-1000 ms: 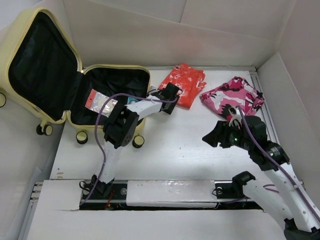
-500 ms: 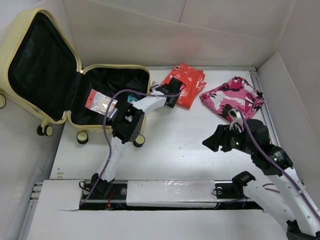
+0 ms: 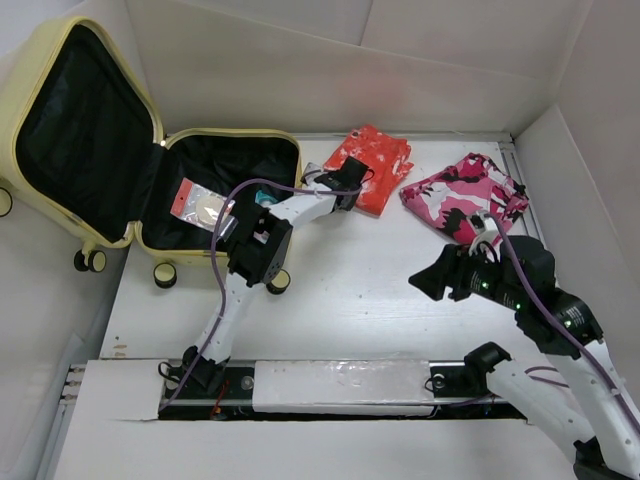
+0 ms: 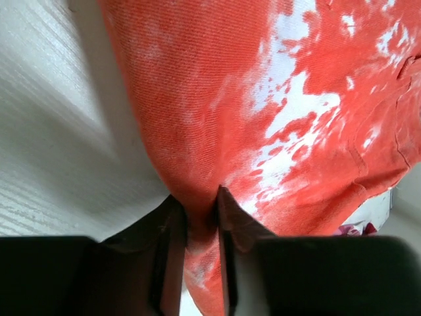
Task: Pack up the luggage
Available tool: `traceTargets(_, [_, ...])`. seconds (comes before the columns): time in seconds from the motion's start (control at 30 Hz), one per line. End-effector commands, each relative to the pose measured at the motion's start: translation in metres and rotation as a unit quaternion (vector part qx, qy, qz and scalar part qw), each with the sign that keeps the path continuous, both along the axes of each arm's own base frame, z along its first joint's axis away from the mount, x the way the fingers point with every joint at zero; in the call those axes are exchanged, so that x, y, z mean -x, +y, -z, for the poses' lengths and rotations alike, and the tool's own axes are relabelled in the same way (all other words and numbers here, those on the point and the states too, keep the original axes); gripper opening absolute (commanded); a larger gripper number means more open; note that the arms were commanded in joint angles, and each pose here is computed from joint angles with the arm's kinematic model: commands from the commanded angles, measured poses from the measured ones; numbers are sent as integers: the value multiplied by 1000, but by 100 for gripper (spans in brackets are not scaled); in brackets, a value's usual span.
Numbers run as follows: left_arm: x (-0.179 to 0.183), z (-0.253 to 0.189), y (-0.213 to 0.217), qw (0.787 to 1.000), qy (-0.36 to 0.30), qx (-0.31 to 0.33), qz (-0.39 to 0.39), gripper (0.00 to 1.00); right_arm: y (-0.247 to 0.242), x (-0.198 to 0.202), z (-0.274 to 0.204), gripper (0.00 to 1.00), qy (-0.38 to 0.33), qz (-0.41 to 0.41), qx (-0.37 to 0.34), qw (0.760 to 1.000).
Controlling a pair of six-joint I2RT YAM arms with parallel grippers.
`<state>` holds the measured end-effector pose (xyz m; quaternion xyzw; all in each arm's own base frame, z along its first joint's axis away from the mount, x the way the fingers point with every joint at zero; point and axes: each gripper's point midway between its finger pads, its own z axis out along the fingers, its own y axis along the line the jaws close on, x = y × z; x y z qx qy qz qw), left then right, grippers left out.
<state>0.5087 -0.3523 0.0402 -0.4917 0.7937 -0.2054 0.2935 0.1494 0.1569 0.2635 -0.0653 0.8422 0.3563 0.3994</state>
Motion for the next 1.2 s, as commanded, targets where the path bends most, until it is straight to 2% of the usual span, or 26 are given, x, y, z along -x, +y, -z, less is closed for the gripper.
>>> traceTargets(0.0, [8, 31, 17, 998, 25, -52, -7, 15, 0, 3, -23, 71, -27, -4, -11, 1000])
traceTargets(0.07, [8, 31, 15, 998, 24, -52, 3, 0, -1, 5, -30, 71, -34, -2, -19, 999])
traceTargets(0.13, [12, 25, 6, 997, 16, -61, 35, 0, -3, 9, -41, 71, -46, -2, -25, 999])
traceTargets(0.27, [9, -29, -15, 993, -48, -68, 82, 0, -8, 10, -62, 71, -70, 8, -33, 997])
traceTargets(0.43, [26, -73, -44, 979, -94, -90, 154, 0, -9, 6, -83, 71, -92, 17, -41, 995])
traceTargets(0.63, [35, -134, -35, 966, -143, -102, 189, 0, -6, -7, -89, 71, -100, 26, -42, 994])
traceTargets(0.77, [19, -183, -15, 949, -189, -114, 224, 0, -2, -14, -90, 71, -100, 26, -42, 994])
traceTargets(0.93, [-2, -253, 41, 911, -249, -198, 263, 0, 5, -24, -94, 71, -106, 22, -47, 993])
traceTargets(0.97, [-4, -283, 52, 895, -273, -220, 277, 0, 5, -24, -94, 71, -106, 22, -47, 993])
traceTargets(1.0, [-2, -279, 66, 894, -253, -238, 283, 0, 5, -25, -97, 71, -110, 22, -50, 992])
traceTargets(1.07, [-6, -301, 107, 893, -255, -257, 268, 0, 7, -28, -93, 71, -107, 22, -48, 993])
traceTargets(1.13, [-4, -282, 137, 897, -227, -268, 269, 0, 9, -32, -93, 71, -110, 20, -45, 993])
traceTargets(1.17, [-1, -296, 170, 902, -233, -270, 244, 0, 10, -34, -91, 71, -105, 20, -42, 993])
